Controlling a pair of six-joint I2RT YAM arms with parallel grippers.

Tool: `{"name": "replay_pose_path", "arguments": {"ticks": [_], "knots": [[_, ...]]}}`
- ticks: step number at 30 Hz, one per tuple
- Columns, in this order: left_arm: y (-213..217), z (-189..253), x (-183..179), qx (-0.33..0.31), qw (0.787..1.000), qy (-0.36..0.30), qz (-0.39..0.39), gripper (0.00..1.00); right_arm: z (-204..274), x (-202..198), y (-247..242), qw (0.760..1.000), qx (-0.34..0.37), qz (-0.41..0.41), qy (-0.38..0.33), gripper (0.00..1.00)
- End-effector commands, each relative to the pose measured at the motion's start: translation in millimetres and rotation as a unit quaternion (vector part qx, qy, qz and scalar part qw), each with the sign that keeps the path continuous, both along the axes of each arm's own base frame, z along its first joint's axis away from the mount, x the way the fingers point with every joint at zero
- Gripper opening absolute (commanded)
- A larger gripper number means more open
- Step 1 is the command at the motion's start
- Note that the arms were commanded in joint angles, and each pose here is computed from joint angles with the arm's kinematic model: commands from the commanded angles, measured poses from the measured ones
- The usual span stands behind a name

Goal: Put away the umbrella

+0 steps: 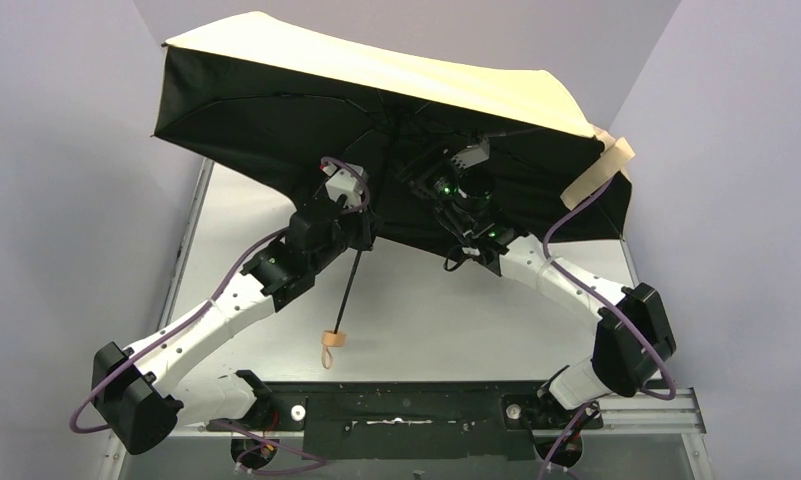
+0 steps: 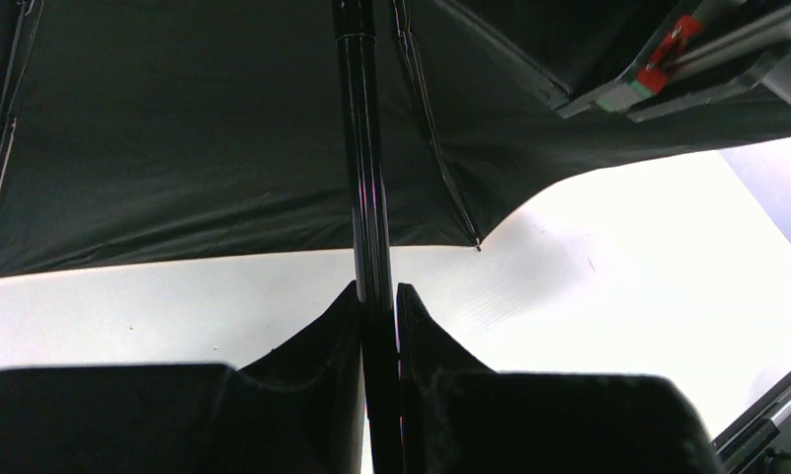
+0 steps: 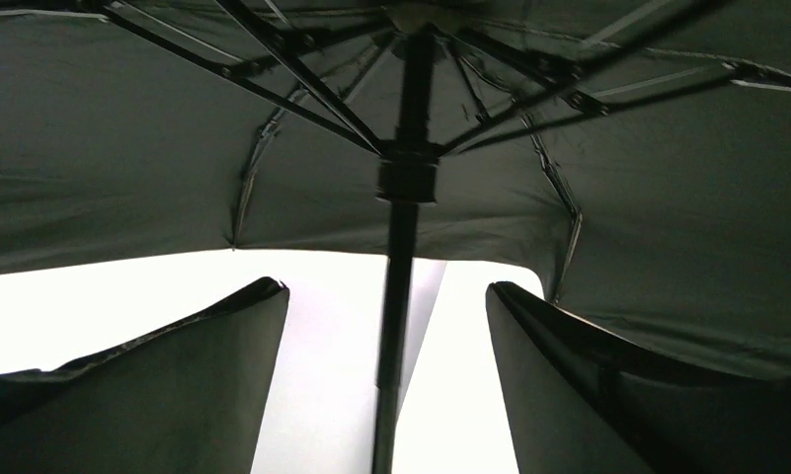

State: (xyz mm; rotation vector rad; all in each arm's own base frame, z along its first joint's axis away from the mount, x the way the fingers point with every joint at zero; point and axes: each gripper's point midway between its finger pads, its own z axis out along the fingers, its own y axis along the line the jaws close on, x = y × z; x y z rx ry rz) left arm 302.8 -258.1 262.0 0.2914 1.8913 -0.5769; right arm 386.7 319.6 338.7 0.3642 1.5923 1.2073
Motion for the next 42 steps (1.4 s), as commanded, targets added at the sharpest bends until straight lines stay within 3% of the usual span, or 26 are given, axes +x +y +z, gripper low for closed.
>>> {"name": "replay_pose_path", "arguments": {"ticks": [1, 13, 22, 30, 35, 42], "knots": [[-10.4, -48.3, -32.4, 0.059, 0.994, 0.06, -0.072, 0.0, 36.9, 8.9, -0.7, 0.999, 0.011, -0.004, -0.04, 0.75], [-17.6, -55.8, -40.4, 0.061, 0.992, 0.067, -0.084, 0.0, 43.2, 34.9, -6.0, 0.999, 0.01, -0.016, -0.031, 0.63], [-19.3, -57.8, -41.3, 0.064, 0.992, 0.069, -0.087, 0.0, 40.0, 36.3, 6.1, 0.999, 0.014, 0.019, -0.026, 0.52], [-18.6, -58.2, -41.1, 0.066, 0.992, 0.069, -0.087, 0.0, 31.7, 37.2, 8.8, 0.999, 0.014, 0.026, -0.017, 0.36], [-19.0, -58.7, -41.5, 0.066, 0.992, 0.07, -0.088, 0.0, 32.4, 40.0, 7.1, 1.0, 0.013, 0.022, -0.018, 0.35], [-18.8, -60.4, -43.1, 0.068, 0.991, 0.071, -0.092, 0.0, 40.5, 47.4, 3.6, 0.999, 0.009, 0.012, -0.028, 0.4]]}}
